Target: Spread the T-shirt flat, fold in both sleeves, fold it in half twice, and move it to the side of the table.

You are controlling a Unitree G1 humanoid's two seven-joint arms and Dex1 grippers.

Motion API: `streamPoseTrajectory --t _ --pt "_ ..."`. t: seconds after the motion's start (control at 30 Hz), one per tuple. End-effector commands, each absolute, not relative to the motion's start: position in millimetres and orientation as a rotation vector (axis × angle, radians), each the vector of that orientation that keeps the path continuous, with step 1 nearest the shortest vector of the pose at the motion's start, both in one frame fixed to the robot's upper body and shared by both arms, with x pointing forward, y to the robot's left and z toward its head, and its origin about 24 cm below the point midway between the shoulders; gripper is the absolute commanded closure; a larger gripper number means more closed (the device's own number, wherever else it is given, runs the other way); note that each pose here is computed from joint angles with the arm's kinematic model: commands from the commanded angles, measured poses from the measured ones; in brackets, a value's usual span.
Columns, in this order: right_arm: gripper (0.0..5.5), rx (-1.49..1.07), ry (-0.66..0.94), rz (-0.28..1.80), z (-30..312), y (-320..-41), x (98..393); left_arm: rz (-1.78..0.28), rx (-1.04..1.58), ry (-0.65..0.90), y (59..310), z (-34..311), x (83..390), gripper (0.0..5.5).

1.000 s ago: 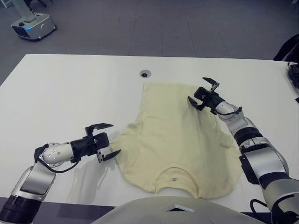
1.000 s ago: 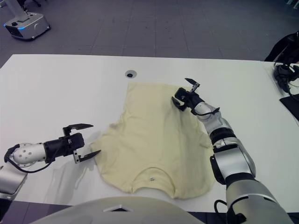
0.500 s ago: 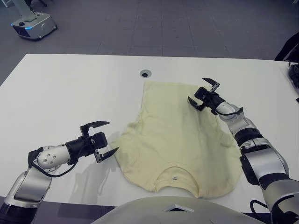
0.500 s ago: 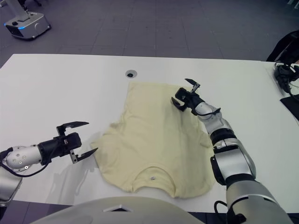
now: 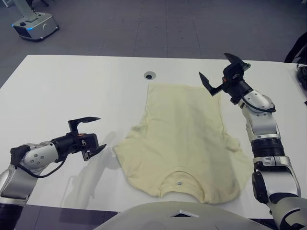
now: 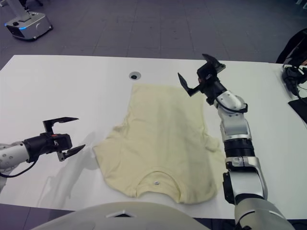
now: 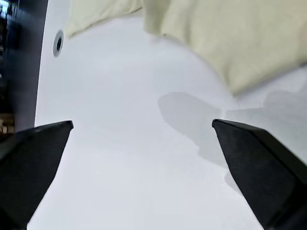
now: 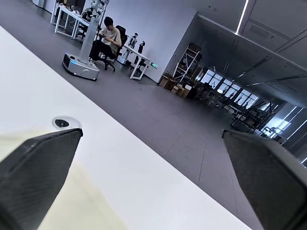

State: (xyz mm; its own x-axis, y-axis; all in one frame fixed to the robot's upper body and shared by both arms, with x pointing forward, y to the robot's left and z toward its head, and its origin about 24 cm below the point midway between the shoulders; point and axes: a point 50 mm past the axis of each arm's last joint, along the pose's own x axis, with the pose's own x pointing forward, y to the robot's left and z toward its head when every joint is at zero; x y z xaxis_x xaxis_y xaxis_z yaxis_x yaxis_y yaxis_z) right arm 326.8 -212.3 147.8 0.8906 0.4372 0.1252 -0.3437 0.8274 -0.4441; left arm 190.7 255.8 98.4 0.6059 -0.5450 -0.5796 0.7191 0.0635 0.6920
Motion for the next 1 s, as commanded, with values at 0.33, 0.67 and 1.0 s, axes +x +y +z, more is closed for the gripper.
streamPoseTrajectory --t 0.33,0.67,1.0 --pt "0.12 -0.34 -0.221 0.366 148.9 -214.8 298.1 -1.302 1.339 -0.093 249.5 85.5 211.9 0.1" --pt "0.12 -0.311 -0.229 0.387 147.1 -203.4 295.6 -1.489 1.383 -0.009 255.3 76.5 214.1 0.1" --pt "0.12 -0.321 -0.2 0.401 137.9 -200.4 292.3 -1.382 1.362 -0.069 258.7 96.8 221.0 0.1"
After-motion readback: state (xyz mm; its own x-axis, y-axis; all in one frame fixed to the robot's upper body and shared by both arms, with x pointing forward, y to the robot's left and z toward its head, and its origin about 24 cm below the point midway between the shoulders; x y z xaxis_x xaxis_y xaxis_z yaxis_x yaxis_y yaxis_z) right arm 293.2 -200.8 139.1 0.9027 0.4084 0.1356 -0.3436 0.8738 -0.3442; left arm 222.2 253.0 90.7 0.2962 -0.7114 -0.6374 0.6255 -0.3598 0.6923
